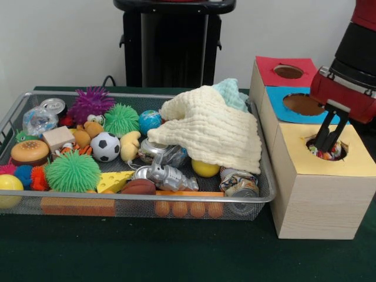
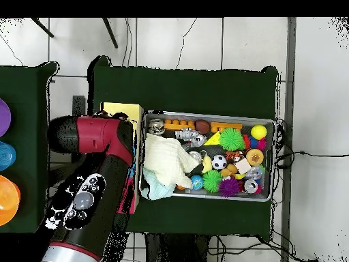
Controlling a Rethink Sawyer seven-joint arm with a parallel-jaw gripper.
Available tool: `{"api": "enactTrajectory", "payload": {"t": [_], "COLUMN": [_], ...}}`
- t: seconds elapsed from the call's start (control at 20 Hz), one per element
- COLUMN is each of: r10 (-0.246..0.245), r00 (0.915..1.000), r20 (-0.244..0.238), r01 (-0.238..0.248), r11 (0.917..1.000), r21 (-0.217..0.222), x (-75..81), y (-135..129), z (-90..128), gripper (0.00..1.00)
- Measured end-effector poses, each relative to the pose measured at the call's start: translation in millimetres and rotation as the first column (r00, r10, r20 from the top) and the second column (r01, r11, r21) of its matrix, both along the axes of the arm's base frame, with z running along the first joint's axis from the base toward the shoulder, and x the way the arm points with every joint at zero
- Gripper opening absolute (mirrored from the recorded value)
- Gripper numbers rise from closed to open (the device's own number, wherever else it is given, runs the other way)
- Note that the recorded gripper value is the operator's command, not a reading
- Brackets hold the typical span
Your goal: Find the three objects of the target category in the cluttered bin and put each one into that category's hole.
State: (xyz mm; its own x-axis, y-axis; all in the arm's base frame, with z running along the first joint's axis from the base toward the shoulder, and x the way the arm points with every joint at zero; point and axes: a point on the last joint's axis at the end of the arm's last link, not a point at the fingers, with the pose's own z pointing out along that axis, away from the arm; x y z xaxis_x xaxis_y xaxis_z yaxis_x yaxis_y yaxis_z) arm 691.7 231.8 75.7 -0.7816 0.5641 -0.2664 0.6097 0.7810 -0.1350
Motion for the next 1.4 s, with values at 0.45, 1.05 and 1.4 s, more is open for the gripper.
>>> {"api": "enactTrajectory", "payload": {"t": [0.45, 1.05, 1.4], "r10": [-0.004, -0.009, -0.023], "r00": [0.9997, 0.9999, 0.9979], "r20": [-0.023, 0.013, 0.060], "r01": [0.004, 0.009, 0.020], "r11": [1.0000, 0.9998, 0.9986], "r21": [-0.006, 0.018, 0.049], "x": [-5.5, 2.1, 9.0], "y": [-2, 2, 3], "z": [-16, 13, 58], "gripper": [0.00, 0.00, 0.00]}}
